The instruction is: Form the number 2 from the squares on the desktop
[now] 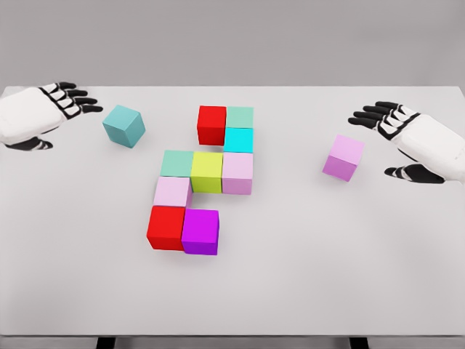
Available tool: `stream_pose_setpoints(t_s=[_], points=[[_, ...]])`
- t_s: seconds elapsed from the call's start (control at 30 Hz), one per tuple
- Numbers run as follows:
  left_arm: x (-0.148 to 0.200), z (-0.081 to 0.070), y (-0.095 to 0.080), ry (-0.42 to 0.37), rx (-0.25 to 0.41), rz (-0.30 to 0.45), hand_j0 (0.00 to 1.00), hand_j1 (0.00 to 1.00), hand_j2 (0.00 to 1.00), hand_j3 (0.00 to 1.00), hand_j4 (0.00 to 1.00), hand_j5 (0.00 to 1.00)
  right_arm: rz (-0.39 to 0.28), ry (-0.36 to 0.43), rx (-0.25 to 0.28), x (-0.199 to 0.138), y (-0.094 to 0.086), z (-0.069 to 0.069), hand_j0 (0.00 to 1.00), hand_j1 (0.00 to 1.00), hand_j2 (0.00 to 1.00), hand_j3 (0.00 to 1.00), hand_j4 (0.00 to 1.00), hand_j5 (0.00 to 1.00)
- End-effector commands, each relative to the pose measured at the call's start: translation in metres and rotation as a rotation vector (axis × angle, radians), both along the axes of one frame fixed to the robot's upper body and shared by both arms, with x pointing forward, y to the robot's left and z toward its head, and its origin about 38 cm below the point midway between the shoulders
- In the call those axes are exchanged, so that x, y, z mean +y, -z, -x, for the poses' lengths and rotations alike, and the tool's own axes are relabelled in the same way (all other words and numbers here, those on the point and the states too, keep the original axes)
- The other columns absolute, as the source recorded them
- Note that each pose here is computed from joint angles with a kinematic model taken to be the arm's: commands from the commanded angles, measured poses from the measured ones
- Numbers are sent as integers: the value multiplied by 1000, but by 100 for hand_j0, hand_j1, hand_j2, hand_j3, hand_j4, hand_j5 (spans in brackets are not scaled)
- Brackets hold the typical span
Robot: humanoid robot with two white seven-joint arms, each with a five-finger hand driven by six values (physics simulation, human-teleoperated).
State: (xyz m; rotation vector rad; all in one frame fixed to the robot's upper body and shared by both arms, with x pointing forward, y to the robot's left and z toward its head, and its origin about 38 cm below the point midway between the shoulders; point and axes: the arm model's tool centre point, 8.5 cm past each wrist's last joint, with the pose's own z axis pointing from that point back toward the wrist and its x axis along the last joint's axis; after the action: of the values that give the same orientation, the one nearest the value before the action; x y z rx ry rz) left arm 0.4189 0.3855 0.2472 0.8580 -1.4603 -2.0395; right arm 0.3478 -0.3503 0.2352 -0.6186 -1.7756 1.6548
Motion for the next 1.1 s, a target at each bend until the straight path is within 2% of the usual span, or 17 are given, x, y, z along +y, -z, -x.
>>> stream_pose_setpoints(t_s=[0.0,0.13,0.17,0.23,0.3,0.33,0.4,0.5,0.57,0.63,0.67,0.73,0.77,0.87,0.97,1.03,1.07], points=[[3,3,9,-2,39,-23,100,100,100,100,100,100,17,0,17,0,1,0,100,100,100,100,100,100],[-1,-1,17,7,65,-43,100,100,100,100,100,100,15,3,19,-1,1,0,100,100,100,100,100,100],[-11,-17,26,17,90,-51,100,100,100,100,100,100,15,1,19,-1,1,1,100,100,100,100,100,100],[-15,-22,29,21,100,-51,100,100,100,100,100,100,27,-1,19,-2,-1,0,100,100,100,100,100,100],[-19,-24,27,32,100,-62,100,100,100,100,100,100,87,-17,34,-5,-3,0,100,100,100,100,100,100],[-22,-28,24,46,100,-84,100,100,100,100,100,100,147,-38,44,-10,-11,0,100,100,100,100,100,100],[-24,-33,24,54,115,-118,100,100,100,100,100,100,139,-44,-8,-11,-28,-4,100,100,100,100,100,100],[-30,-37,22,75,121,-156,100,100,100,100,100,100,134,-58,-21,-6,-33,-11,100,100,100,100,100,100],[-32,-39,22,82,126,-170,100,100,100,100,100,100,170,-63,-8,-8,-34,-15,100,100,100,100,100,100],[-30,-42,19,74,119,-169,100,100,100,100,100,100,270,-119,11,1,-42,-23,100,100,100,100,100,100],[-30,-42,17,74,116,-169,100,100,100,100,100,100,288,-131,19,3,-41,-25,100,100,100,100,100,100],[-26,-45,16,58,125,-148,100,100,100,100,100,100,367,-155,51,7,-43,-41,100,100,100,100,100,100],[-26,-46,16,55,131,-146,100,100,100,100,100,100,383,-160,59,8,-43,-46,100,100,100,100,100,100],[-33,-58,22,52,154,-148,100,100,100,100,100,100,410,-141,118,3,-45,-72,100,100,100,100,100,100],[-38,-71,26,39,182,-134,100,100,100,100,100,100,496,-146,227,3,-36,-83,100,100,100,100,100,100],[-35,-73,25,25,192,-117,100,100,100,100,100,100,505,-133,242,6,-37,-97,100,100,100,100,100,100],[-31,-75,24,8,197,-98,100,100,100,100,100,100,511,-120,271,8,-32,-111,100,100,100,100,100,100]])
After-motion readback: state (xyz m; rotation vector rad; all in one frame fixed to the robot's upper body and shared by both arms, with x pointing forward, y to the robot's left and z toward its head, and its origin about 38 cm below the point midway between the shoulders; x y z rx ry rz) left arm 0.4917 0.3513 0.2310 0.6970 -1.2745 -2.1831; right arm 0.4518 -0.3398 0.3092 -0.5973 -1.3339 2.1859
